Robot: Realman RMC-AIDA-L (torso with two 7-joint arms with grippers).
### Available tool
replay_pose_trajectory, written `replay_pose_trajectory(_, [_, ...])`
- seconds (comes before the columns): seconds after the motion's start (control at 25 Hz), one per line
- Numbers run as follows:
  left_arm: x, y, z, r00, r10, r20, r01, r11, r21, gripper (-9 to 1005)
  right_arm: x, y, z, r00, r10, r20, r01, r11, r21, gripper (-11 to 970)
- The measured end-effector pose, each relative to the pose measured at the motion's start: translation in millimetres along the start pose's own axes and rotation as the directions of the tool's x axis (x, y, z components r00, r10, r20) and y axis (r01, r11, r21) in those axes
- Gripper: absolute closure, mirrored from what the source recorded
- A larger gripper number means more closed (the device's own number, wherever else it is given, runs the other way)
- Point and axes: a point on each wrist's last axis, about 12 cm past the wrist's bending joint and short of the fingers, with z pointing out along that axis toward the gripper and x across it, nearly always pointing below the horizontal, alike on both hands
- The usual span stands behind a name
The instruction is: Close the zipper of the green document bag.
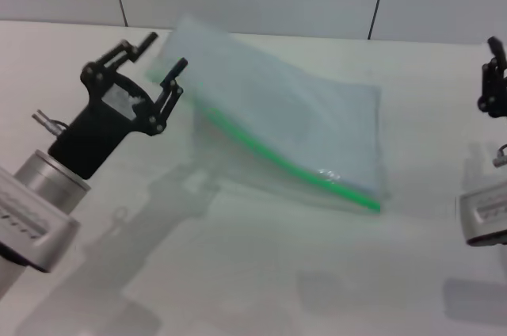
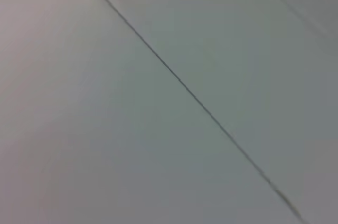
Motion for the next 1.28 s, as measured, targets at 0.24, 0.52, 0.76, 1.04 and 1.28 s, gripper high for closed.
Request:
replay_pose_trajectory(0.24, [-7.6,10.7,1.5,0.972,-0.215,0.092,0.218,0.976,-0.023,491,-6.8,-6.1,-7.7,0.961,0.265,0.083,-0.269,0.963,0.038,682])
replay_pose_trajectory(0.52, [-9.4,23.6,1.5,0.917,-0.372,0.145,0.379,0.925,-0.021,253,-17.6,-8.2,-12.7,0.862,0.468,0.194,-0.472,0.881,-0.025,439])
replay_pose_trajectory(0.76, [-9.8,28.8,-4.4,0.910,-0.379,0.168,0.395,0.916,-0.076,153,-23.2,-7.1,-13.3,0.796,0.564,0.222,-0.563,0.823,-0.072,301])
replay_pose_trajectory(1.04, [-11.5,32.0,-7.9,0.900,-0.389,0.198,0.415,0.902,-0.116,153,-26.2,-6.4,-12.9,0.779,0.583,0.231,-0.581,0.809,-0.085,261])
replay_pose_trajectory(1.28, [-11.1,35.6,-11.8,0.873,-0.440,0.212,0.470,0.874,-0.123,153,-30.7,-6.1,-12.6,0.769,0.586,0.255,-0.582,0.807,-0.099,262])
